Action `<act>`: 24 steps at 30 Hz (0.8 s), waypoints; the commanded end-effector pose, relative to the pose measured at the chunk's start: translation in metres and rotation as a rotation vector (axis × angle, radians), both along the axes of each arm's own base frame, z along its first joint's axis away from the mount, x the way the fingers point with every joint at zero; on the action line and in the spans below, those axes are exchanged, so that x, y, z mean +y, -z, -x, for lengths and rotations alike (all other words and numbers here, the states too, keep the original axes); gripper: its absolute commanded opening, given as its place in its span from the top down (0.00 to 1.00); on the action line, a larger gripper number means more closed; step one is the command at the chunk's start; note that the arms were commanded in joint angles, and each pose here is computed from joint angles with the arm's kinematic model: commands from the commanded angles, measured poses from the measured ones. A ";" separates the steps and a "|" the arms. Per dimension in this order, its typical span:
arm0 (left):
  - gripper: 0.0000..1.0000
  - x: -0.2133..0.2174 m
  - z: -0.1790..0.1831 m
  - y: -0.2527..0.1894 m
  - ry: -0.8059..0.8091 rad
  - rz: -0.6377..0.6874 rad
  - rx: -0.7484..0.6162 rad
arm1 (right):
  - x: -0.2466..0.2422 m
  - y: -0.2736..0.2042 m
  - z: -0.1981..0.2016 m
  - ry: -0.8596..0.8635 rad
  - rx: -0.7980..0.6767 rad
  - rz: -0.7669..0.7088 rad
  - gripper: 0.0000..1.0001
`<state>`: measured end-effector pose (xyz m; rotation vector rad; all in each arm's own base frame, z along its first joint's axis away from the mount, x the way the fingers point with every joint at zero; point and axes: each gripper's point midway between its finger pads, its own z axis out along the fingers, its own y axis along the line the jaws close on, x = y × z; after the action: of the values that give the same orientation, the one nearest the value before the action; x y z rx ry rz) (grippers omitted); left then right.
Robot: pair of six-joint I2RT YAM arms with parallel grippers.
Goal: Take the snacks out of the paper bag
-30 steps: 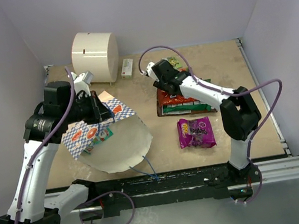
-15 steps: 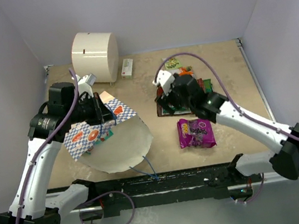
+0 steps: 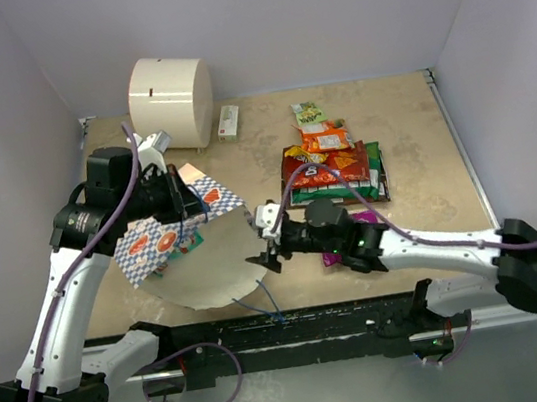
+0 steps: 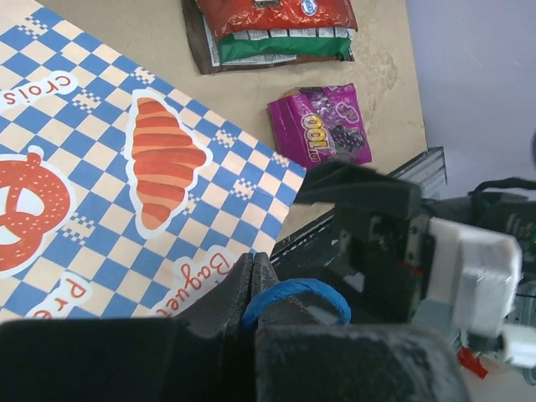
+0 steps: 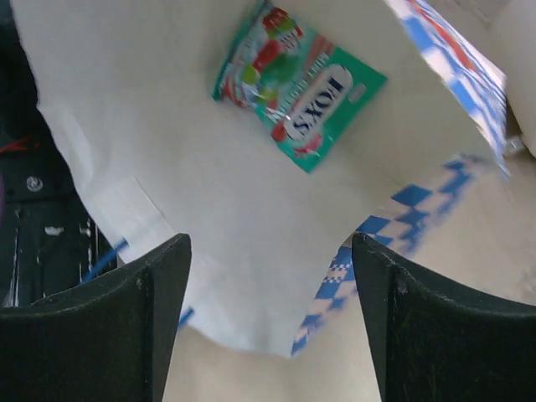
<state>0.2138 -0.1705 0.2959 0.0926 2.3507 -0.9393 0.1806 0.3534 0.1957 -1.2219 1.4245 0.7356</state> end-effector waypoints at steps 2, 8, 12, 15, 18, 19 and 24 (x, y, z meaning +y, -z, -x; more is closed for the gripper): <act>1.00 -0.003 -0.008 -0.021 -0.033 0.046 -0.055 | 0.072 -0.034 0.003 -0.071 -0.074 -0.220 0.20; 1.00 0.000 -0.007 -0.028 -0.067 0.055 -0.060 | 0.123 -0.018 -0.015 -0.030 -0.093 -0.251 0.19; 1.00 0.003 -0.003 -0.030 -0.086 0.057 -0.064 | 0.148 -0.007 -0.010 -0.129 -0.141 -0.226 0.19; 1.00 0.004 -0.001 -0.030 -0.091 0.059 -0.064 | 0.155 0.006 -0.009 -0.178 -0.201 -0.177 0.18; 1.00 0.005 0.000 -0.033 -0.091 0.062 -0.075 | 0.162 0.011 -0.013 -0.204 -0.253 -0.138 0.18; 1.00 0.004 0.000 -0.035 -0.089 0.065 -0.081 | 0.163 0.016 -0.010 -0.227 -0.267 -0.126 0.18; 1.00 0.000 0.004 -0.046 -0.053 0.096 -0.131 | 0.164 0.039 -0.011 -0.314 -0.429 -0.022 0.17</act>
<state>0.2107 -0.1656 0.3100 -0.0067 2.3004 -0.9406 0.1924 0.5064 0.1417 -1.4085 1.1001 0.7354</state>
